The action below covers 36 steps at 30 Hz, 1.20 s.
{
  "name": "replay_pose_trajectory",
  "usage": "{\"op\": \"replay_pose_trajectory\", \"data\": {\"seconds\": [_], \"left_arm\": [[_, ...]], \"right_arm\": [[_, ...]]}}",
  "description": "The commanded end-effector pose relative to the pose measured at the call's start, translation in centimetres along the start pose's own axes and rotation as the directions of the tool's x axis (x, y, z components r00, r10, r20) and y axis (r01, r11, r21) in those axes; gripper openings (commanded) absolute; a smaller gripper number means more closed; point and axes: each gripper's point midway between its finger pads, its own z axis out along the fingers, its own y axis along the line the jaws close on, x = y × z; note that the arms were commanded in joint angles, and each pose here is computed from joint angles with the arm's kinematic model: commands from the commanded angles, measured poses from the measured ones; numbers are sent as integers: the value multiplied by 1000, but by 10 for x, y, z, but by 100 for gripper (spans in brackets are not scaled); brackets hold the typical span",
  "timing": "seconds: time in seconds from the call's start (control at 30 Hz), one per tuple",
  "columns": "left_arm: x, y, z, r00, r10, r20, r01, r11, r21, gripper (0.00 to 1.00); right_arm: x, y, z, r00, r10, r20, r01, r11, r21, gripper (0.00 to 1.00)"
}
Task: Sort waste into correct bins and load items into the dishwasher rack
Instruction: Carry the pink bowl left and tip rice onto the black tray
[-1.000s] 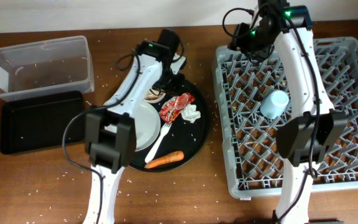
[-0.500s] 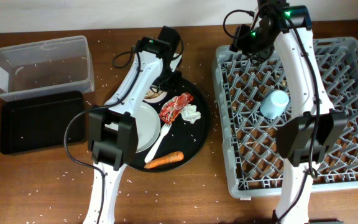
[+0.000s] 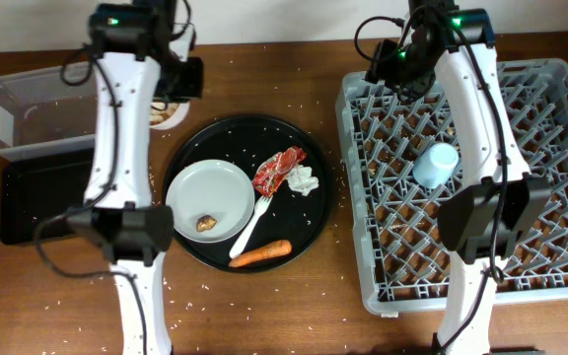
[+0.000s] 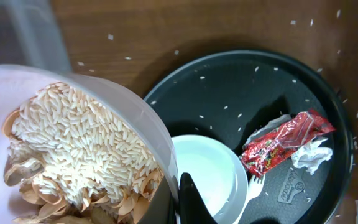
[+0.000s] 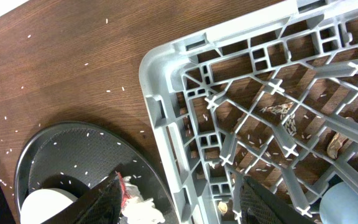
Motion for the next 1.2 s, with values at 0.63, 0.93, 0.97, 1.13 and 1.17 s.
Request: {"op": "replay_pose_trajectory", "data": {"seconds": [0.63, 0.93, 0.97, 1.13, 1.17], "left_arm": [[118, 137, -14, 965, -263, 3, 228, 844, 485, 1], [137, 192, -3, 836, -514, 190, 240, 655, 716, 0], [135, 197, -5, 815, -535, 221, 219, 638, 738, 0], [133, 215, -17, 732, -624, 274, 164, 551, 818, 0], [131, 216, -25, 713, -641, 285, 142, 530, 836, 0]], "right_arm": [[5, 1, -6, 999, -36, -8, 36, 999, 11, 60], [7, 4, -6, 999, -43, -13, 43, 999, 10, 60], [8, 6, -5, 999, -46, -14, 46, 999, 10, 60], [11, 12, -4, 997, -70, -12, 70, 997, 27, 61], [12, 13, -3, 997, -74, -13, 74, 997, 26, 60]]}}
